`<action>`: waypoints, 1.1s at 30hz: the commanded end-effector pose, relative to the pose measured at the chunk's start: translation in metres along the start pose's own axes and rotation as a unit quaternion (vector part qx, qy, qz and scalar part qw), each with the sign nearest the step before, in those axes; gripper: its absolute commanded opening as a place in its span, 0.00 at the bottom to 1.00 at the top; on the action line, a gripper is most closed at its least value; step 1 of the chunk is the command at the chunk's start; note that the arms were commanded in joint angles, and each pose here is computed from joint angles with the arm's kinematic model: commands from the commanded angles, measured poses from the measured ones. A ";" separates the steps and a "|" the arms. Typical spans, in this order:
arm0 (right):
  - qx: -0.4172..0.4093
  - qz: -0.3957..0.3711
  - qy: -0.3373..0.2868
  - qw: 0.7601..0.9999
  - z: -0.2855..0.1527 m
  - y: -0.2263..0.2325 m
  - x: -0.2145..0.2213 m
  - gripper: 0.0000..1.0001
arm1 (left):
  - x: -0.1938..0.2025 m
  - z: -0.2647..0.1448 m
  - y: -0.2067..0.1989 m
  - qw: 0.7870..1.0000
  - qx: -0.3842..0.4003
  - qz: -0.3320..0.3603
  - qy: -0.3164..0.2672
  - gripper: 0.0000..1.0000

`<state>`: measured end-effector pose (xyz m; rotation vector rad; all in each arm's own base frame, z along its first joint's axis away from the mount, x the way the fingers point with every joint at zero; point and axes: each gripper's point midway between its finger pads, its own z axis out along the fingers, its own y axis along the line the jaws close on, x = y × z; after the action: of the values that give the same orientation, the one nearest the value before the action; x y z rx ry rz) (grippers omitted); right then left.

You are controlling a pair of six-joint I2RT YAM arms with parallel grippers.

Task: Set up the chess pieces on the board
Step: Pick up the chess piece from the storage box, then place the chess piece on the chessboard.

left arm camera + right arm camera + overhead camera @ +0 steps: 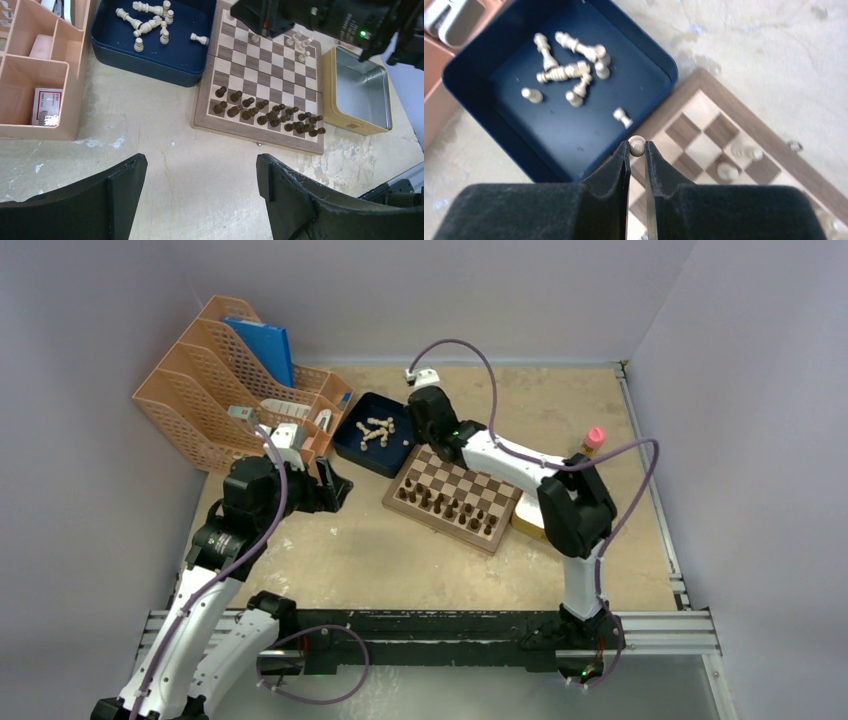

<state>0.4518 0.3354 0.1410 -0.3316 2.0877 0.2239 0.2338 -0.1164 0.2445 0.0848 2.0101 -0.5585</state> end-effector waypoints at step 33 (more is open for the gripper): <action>0.208 0.127 0.063 0.968 -0.046 -0.147 0.102 0.14 | -0.015 -0.006 -0.012 0.999 0.027 0.017 -0.033 0.80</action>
<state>0.4071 0.1774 0.0632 0.1121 2.2823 -0.0760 0.2303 -0.1187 0.2489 0.0988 1.9937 -0.5798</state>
